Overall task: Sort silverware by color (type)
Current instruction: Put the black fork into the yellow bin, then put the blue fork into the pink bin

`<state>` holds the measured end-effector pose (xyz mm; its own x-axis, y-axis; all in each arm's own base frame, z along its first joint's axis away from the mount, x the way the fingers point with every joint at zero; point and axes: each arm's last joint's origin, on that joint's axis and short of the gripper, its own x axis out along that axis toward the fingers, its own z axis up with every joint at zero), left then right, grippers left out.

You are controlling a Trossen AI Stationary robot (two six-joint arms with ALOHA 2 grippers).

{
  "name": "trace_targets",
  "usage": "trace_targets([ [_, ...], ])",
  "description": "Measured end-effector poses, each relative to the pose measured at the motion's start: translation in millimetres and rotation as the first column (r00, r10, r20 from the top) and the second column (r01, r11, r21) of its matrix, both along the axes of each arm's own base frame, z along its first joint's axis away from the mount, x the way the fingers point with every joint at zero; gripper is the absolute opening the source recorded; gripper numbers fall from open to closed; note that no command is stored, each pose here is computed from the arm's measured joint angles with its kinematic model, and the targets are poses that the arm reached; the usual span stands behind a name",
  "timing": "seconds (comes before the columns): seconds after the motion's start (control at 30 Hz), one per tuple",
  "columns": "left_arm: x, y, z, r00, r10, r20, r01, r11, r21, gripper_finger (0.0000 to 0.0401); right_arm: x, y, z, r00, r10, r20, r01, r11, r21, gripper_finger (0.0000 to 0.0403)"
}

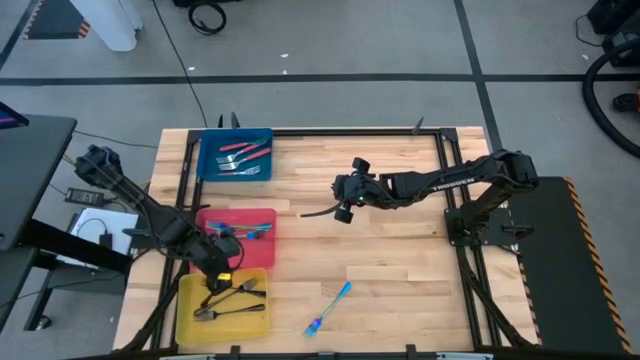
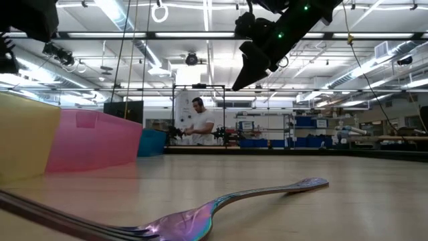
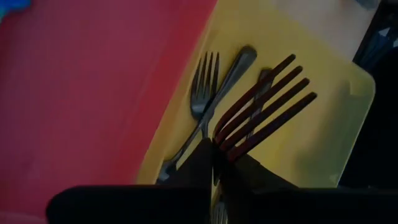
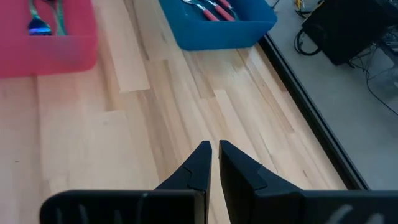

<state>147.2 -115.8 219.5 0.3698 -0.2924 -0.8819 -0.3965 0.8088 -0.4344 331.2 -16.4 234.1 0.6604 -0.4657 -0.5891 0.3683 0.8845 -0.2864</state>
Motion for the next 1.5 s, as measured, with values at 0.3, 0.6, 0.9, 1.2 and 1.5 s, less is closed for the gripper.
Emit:
trace_targets([
  [0.3, 5, -7, 3, 0.998, 0.008, 0.069, -0.003, 0.997, -0.077, 0.0078, -2, -24, 0, 0.997, -0.072, 0.0, 0.072, 0.997, 0.0, 0.0039],
  [0.6, 18, -10, 12, 0.962, -0.08, 0.262, 0.102, 0.992, -0.072, 0.0095, -2, -38, -2, 0.987, 0.16, 0.034, -0.164, 0.957, 0.24, 0.0038],
  [0.9, 30, 9, 12, 0.925, -0.148, 0.35, 0.107, 0.985, 0.134, 0.0096, 1, 12, -3, 0.856, 0.501, 0.125, -0.499, 0.738, 0.454, 0.0045],
  [1.2, 38, 24, 12, 0.929, -0.105, 0.356, 0.049, 0.986, 0.161, 0.0096, 2, 64, 2, 0.759, 0.64, 0.125, -0.643, 0.702, 0.306, 0.0084],
  [1.5, 43, 33, 13, 0.924, -0.033, 0.381, -0.054, 0.975, 0.217, 0.0096, 13, 114, -30, 0.658, 0.747, 0.093, -0.74, 0.619, 0.262, 0.0116],
])
